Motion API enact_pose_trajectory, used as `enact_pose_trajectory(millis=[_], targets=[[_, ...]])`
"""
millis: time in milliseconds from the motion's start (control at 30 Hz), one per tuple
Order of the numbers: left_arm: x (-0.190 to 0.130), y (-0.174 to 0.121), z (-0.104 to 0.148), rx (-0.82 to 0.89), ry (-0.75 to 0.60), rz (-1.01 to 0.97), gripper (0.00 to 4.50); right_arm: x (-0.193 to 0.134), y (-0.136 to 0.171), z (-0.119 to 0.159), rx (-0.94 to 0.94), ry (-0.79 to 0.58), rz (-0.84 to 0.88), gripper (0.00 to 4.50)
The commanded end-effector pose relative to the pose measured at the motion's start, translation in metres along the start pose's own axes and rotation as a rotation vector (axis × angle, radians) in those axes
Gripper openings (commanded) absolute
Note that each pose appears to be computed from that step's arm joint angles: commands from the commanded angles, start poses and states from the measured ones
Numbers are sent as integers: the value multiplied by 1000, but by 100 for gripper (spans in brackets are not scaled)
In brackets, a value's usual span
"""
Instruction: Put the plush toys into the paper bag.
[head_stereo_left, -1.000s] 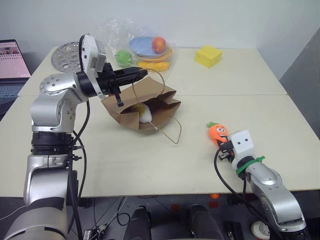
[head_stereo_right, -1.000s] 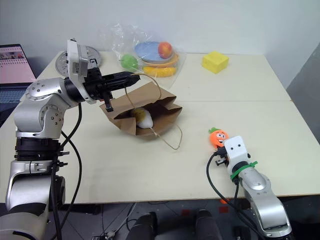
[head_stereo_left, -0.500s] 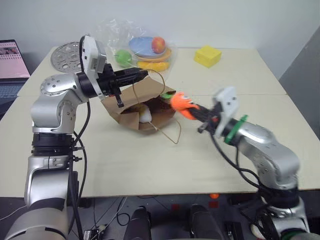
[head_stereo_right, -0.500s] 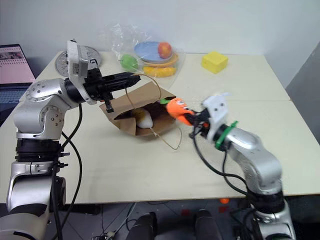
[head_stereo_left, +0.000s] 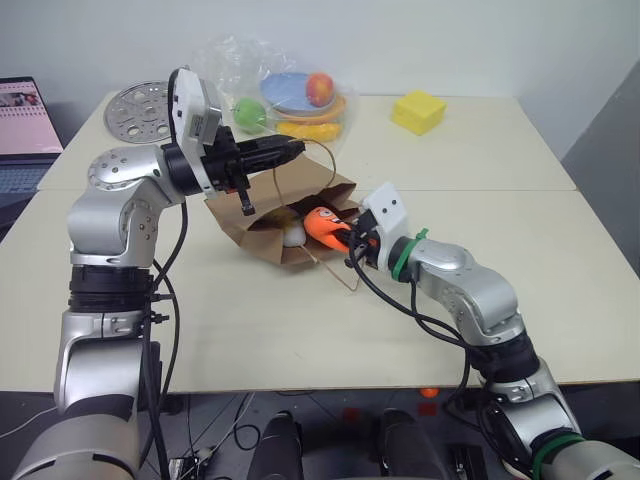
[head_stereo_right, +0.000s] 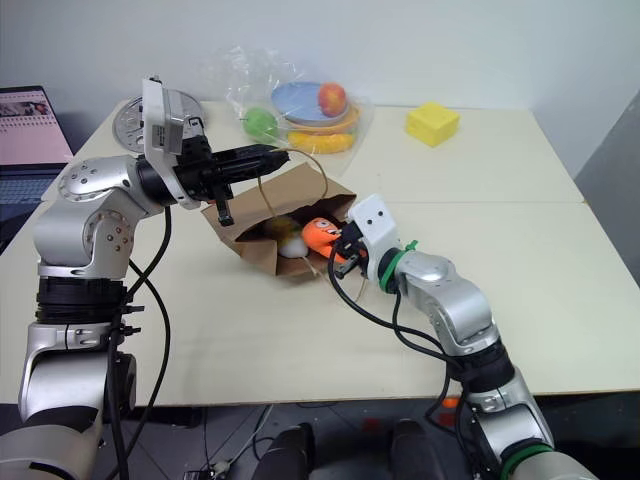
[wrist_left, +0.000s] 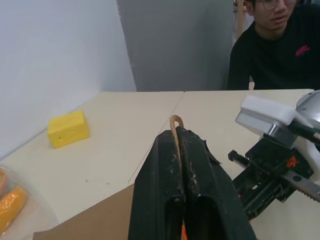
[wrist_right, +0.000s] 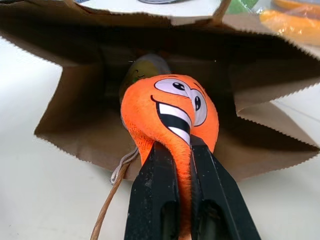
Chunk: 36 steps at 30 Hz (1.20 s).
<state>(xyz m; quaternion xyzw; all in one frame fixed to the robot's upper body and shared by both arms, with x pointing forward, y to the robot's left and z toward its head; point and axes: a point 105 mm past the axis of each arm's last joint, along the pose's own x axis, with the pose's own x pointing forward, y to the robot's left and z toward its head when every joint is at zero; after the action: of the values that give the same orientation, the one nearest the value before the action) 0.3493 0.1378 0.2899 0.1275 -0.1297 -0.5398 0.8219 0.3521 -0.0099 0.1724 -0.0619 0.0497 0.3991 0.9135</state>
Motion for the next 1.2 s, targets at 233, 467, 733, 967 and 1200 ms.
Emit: enact_pose_trajectory(millis=[233, 467, 733, 967, 1200], targets=[[5, -10, 16, 21, -51, -35, 0, 51, -3, 9, 43, -86, -90, 6], [5, -10, 15, 20, -51, -36, 0, 52, -8, -1, 42, -88, -81, 123], [4, -10, 13, 15, -48, -28, 0, 29, -1, 8, 25, -128, -25, 404], [0, -9, 11, 15, -41, -16, 0, -26, -3, -6, -13, -55, -30, 449], [0, -10, 9, 12, -36, -22, 0, -31, -5, -47, 15, 83, -58, 449]])
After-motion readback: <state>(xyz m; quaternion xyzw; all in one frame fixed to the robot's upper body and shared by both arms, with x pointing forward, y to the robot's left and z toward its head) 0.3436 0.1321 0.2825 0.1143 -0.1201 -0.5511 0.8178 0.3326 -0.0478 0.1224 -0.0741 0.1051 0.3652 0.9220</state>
